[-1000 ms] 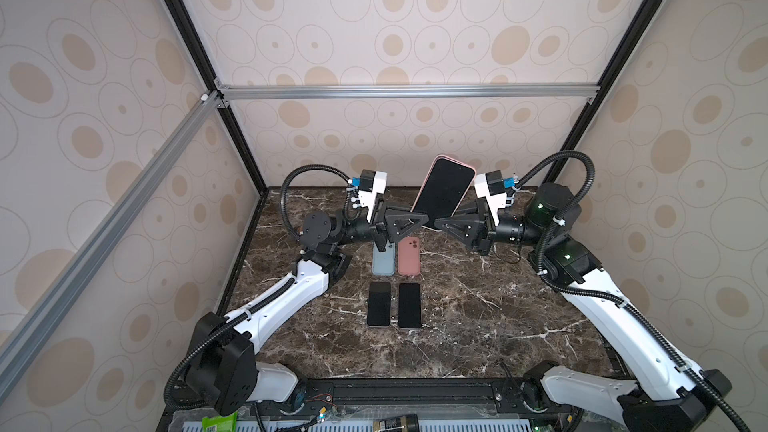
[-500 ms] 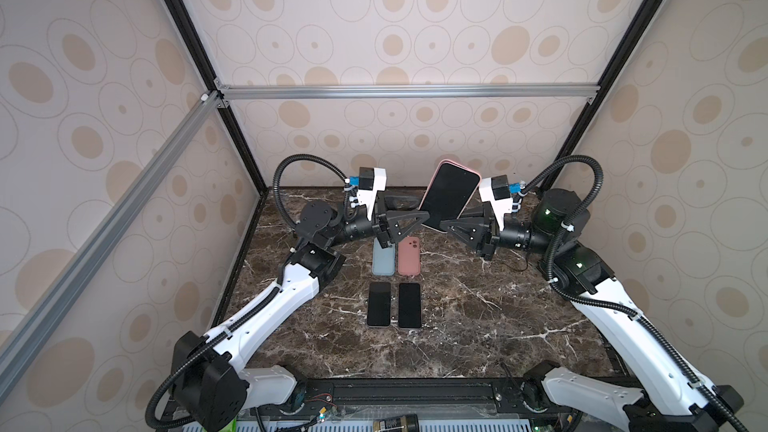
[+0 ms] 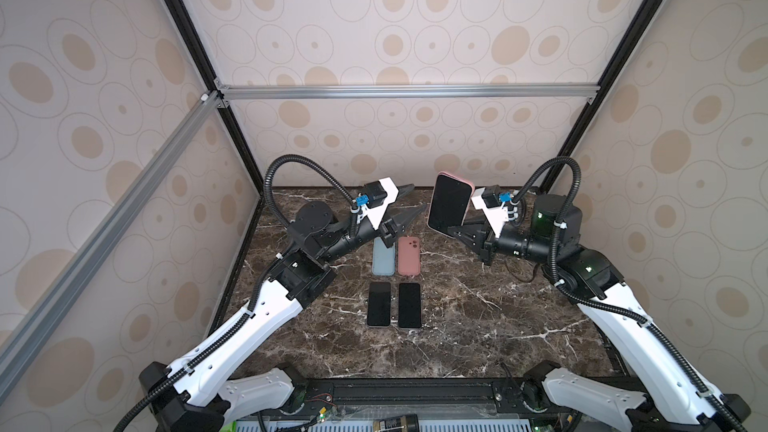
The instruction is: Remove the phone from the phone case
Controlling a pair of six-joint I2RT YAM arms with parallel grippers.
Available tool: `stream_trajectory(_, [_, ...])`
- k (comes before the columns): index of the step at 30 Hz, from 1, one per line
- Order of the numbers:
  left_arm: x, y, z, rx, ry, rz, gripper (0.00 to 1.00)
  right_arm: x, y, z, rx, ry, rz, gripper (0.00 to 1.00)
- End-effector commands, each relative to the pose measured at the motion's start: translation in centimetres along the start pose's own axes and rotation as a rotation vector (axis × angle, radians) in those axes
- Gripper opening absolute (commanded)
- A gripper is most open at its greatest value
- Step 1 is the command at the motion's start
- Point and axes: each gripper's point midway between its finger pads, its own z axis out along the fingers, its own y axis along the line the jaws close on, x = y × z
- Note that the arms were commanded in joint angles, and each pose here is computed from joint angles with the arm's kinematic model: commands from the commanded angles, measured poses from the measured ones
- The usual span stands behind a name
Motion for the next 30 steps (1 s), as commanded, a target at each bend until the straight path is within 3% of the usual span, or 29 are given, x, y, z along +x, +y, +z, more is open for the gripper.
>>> stream_trajectory(1, [-0.6,0.4,0.2,-0.041,0.013,0.121,0.44,-0.5,-0.6,-0.6,0.111,0.036,-0.139,0.0])
stream_trajectory(10, [0.9,-0.4,0.3,-0.029,0.028,0.129,0.4,0.2,0.4,1.1,0.203,0.092,-0.307,0.0])
stream_trajectory(17, [1.1,-0.2,-0.1,-0.054,0.028,0.13,0.4,-0.4,0.4,0.9,0.23,0.043,-0.317,0.0])
stream_trajectory(30, [0.7,-0.1,-0.3,-0.068,-0.001,0.132,0.39,0.0,0.1,1.2,0.239,0.062,-0.317,0.0])
